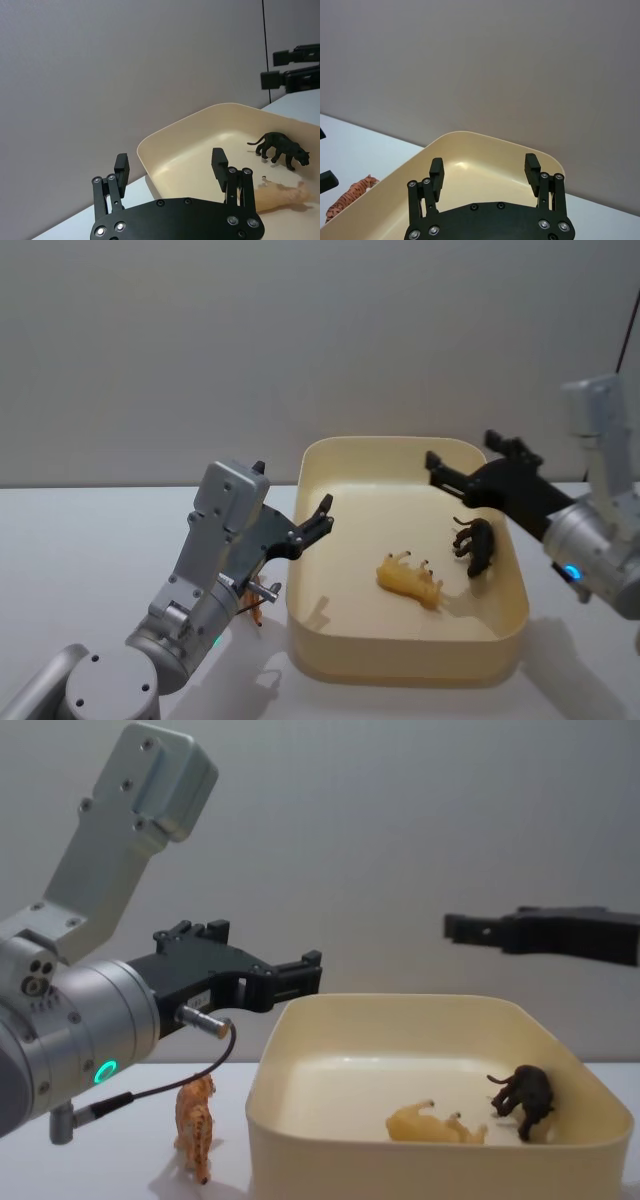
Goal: Pick up the toy alternately with two hands and place it into the central storage box.
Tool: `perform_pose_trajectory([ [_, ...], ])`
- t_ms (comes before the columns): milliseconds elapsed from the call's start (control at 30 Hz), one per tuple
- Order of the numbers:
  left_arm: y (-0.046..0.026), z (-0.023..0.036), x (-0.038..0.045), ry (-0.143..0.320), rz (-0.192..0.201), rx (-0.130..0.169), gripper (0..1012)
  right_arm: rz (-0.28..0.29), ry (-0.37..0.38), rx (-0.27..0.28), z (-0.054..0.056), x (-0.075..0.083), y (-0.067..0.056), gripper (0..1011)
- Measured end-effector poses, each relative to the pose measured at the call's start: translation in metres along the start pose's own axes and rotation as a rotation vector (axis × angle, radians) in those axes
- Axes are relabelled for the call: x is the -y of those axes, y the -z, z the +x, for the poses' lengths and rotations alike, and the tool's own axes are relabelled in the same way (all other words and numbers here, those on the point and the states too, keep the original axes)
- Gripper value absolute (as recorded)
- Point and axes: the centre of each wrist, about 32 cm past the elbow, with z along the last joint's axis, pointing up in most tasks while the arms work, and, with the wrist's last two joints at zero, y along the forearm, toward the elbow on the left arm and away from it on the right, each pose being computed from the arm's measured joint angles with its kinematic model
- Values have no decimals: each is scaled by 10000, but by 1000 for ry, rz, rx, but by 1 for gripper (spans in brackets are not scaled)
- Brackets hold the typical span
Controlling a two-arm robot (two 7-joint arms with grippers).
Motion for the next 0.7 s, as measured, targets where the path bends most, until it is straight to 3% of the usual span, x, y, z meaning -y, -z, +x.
perform_pose_trajectory([
  [100, 0, 0, 0, 0, 0, 0, 1001, 18, 22, -8, 48, 90, -18, 1001],
  [433, 0, 0, 0, 0, 0, 0, 1001, 69, 95, -41, 179, 420, -79, 1001],
  [700, 0, 0, 0, 0, 0, 0, 1001, 89, 123, -52, 223, 571, -117, 1001],
])
